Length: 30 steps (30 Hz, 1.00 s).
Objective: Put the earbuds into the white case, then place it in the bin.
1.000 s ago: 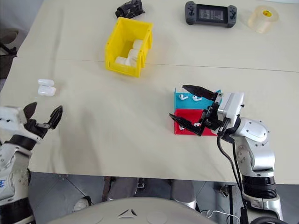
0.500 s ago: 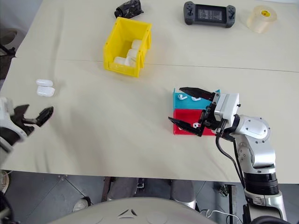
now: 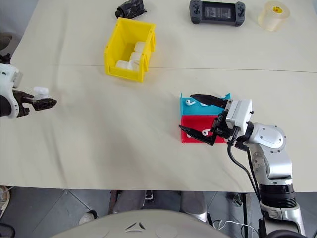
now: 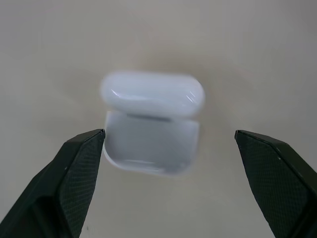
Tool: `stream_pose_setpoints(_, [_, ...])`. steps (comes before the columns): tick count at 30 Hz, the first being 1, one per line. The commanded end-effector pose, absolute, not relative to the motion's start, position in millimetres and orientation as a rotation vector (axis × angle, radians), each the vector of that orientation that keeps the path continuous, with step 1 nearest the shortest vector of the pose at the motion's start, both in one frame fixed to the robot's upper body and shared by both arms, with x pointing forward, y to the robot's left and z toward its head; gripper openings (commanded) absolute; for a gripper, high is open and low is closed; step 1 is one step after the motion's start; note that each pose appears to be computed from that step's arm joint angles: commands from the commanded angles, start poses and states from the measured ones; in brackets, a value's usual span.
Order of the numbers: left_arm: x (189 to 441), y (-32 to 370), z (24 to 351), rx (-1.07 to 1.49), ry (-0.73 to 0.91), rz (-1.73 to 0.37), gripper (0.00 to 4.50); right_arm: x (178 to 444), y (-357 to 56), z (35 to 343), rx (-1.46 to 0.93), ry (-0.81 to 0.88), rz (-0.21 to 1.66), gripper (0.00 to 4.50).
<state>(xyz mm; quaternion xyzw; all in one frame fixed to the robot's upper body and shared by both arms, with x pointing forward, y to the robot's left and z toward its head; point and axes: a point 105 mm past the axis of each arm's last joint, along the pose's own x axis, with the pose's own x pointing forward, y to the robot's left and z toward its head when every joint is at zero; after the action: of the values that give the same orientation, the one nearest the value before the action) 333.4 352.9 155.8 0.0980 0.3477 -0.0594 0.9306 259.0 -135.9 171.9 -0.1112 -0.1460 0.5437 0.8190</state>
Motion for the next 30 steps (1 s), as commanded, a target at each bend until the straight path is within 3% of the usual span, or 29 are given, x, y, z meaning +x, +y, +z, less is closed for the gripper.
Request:
stream_pose_setpoints(1, [336,360,156,0.224,0.751,-0.096,4.47,254,-135,181,-0.258,-0.346,1.159,4.5])
stream_pose_setpoints(10, [350,356,151,0.193,0.79,-0.099,4.47,251,-135,181,-0.258,-0.35,1.144,4.5])
stream_pose_setpoints(25, [344,356,146,0.157,0.899,-0.051,4.47,251,-132,179,-0.253,-0.353,1.135,4.5])
stream_pose_setpoints(30, [340,350,147,0.226,0.887,-0.168,4.47,252,-132,178,-0.252,-0.352,1.133,4.5])
